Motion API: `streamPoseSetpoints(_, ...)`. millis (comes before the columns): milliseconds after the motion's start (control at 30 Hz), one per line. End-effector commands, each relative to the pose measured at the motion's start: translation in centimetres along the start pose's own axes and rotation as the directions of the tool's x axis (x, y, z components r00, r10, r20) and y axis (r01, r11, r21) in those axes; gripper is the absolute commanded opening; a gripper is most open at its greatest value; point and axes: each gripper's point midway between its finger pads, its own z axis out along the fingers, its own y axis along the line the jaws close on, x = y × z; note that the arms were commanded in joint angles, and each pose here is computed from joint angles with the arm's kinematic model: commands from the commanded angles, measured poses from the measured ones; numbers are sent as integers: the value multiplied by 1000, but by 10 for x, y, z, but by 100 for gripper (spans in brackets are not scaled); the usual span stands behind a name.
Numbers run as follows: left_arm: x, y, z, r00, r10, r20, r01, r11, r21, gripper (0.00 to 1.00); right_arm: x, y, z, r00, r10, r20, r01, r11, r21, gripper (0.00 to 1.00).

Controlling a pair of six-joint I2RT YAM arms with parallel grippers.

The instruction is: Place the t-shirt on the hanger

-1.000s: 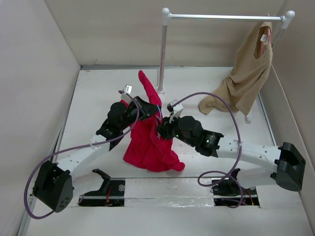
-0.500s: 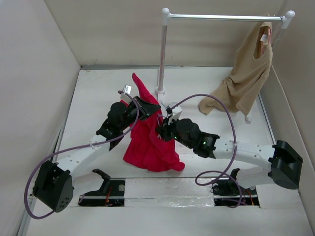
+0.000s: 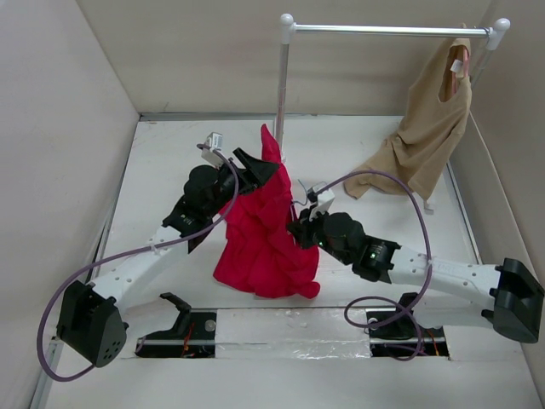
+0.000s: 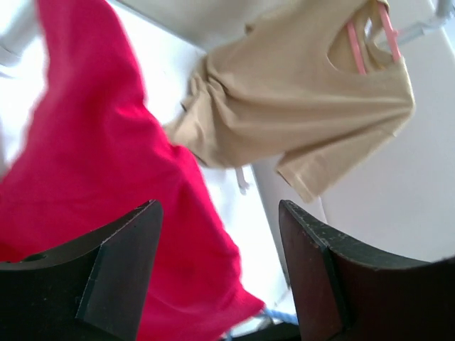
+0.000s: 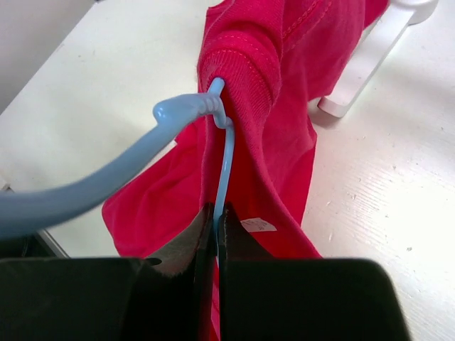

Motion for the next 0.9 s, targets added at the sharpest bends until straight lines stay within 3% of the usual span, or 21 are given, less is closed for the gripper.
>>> streamPoseSetpoints(0, -34, -5, -3, 988, 72, 134, -66, 997, -43, 63, -20, 1, -9, 997, 27, 77, -26, 1000, -14, 0)
streamPoseSetpoints(200, -61, 30, 13, 969, 105, 224, -63, 980, -187, 65, -23, 3, -19, 996, 25, 84, -22, 999, -38, 0)
streamPoseSetpoints(500, -93, 11, 51, 947, 199, 251, -155, 971, -185, 66, -21, 7, -26, 998, 18, 68, -13, 997, -74, 0)
streamPoseSetpoints(867, -110, 34, 81, 930, 230, 287, -138, 942, -305, 62, -22, 9, -38, 997, 20, 69, -13, 994, -109, 0)
